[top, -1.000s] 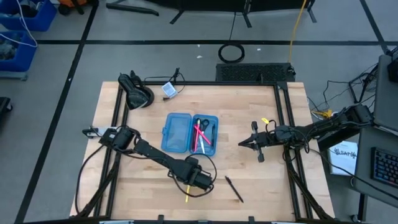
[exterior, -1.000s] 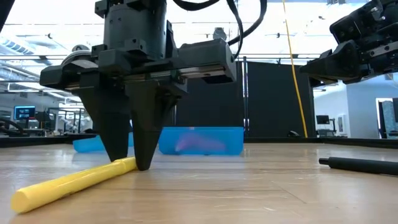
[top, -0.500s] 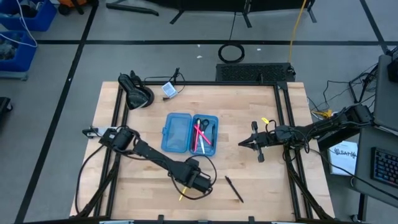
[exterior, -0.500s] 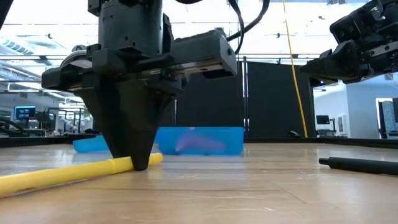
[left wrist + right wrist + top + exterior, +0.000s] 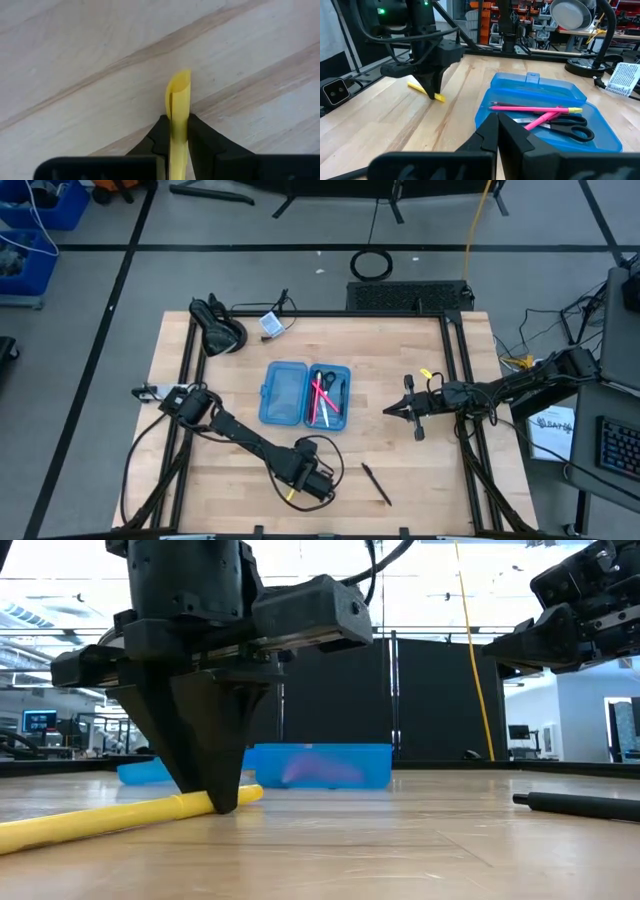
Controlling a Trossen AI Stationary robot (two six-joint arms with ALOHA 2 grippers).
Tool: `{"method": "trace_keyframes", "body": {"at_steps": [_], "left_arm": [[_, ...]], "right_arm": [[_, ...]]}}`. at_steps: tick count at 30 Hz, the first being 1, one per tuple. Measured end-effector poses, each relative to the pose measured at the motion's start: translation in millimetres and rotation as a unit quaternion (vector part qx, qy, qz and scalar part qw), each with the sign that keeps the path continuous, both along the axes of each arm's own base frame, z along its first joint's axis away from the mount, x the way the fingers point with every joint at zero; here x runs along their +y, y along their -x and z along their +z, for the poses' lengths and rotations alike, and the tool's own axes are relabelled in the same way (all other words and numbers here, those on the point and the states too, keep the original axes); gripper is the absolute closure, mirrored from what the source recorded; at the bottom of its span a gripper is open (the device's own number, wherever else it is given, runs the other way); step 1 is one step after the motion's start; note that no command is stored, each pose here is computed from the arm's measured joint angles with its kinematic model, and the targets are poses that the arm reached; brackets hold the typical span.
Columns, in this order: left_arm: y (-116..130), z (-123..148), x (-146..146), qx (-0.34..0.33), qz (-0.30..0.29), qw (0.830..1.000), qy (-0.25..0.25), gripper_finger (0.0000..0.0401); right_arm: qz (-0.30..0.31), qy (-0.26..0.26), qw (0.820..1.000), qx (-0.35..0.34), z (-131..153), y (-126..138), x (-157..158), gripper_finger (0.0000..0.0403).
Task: Pick & place school supplies into a supply box
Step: Put the yellow pen into the blue supply box
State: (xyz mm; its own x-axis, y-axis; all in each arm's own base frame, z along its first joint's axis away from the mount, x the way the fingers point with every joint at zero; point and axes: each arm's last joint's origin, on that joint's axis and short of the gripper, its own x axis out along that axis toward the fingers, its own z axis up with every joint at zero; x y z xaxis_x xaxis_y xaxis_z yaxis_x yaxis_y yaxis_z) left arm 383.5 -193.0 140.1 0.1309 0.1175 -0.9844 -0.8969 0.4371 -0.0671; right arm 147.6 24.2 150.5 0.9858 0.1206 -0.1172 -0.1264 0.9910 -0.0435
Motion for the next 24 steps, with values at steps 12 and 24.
{"method": "trace_keyframes", "body": {"at_steps": [12,24], "left_arm": [[1,3,5,-0.011,-0.007,0.999,-0.049,0.0353],[6,37,10,-0.051,-0.004,0.997,-0.061,0.0351]], "right_arm": [[0.0,0.0,1.0,-0.002,0,0,0,0.0403],[0.0,0.0,1.0,-0.003,0,0,0,0.0403]]}}
